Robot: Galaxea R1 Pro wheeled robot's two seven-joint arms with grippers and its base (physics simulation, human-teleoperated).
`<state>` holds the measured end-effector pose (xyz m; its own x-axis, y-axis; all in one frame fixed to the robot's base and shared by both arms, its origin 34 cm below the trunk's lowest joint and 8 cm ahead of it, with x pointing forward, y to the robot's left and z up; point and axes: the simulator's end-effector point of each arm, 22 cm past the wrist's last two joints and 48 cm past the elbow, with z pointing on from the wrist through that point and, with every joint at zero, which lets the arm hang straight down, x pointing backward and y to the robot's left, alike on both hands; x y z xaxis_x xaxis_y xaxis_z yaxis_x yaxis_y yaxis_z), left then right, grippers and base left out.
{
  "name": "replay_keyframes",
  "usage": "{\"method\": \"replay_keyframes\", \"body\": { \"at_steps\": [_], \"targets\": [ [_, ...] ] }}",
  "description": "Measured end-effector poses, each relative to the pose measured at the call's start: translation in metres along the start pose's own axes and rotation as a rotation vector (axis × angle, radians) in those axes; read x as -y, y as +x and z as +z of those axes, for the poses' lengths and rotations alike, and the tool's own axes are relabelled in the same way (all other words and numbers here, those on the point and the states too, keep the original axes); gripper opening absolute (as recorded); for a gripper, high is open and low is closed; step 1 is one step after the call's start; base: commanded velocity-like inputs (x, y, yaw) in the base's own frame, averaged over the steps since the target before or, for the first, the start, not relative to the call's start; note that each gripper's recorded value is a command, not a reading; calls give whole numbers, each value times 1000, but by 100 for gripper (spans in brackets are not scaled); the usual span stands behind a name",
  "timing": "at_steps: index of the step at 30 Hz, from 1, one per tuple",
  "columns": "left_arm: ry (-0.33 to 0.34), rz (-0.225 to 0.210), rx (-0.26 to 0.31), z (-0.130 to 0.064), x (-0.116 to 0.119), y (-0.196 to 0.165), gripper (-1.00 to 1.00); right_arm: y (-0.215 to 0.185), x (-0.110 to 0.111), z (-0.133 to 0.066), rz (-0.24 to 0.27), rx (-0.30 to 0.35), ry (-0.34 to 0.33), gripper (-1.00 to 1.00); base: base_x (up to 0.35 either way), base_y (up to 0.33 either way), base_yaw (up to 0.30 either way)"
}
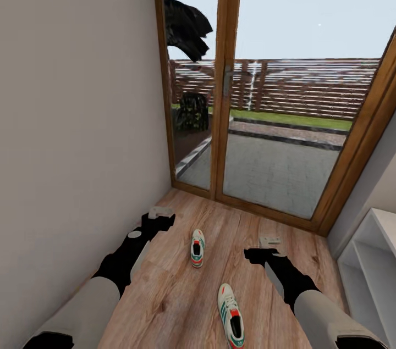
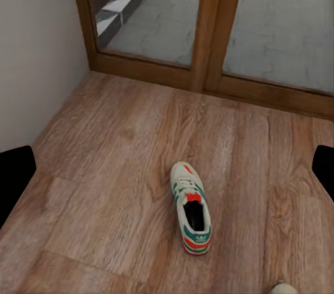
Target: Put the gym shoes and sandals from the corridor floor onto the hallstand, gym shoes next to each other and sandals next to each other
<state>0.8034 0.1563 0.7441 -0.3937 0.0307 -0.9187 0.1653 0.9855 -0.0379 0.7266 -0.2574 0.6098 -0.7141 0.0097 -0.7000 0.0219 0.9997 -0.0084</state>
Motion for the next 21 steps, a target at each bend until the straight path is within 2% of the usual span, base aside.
{"method": "replay_keyframes", "body": {
  "at_steps": [9, 14, 17, 21],
  "targets": [
    [4, 4, 0, 5, 1, 17, 100, 24, 0, 15, -5, 98, 1, 100, 0, 0, 0],
    [20, -2, -7, 6, 7, 24, 100, 20, 4, 18, -4, 127, 10, 100, 0, 0, 0],
    [28, 0, 12, 5, 9, 16, 100, 16, 4, 17, -4, 145, 10, 100, 0, 0, 0],
    [4, 1, 24, 5, 3, 15, 100, 19, 3, 18, -7, 129, 9, 100, 0, 0, 0]
  ]
}}
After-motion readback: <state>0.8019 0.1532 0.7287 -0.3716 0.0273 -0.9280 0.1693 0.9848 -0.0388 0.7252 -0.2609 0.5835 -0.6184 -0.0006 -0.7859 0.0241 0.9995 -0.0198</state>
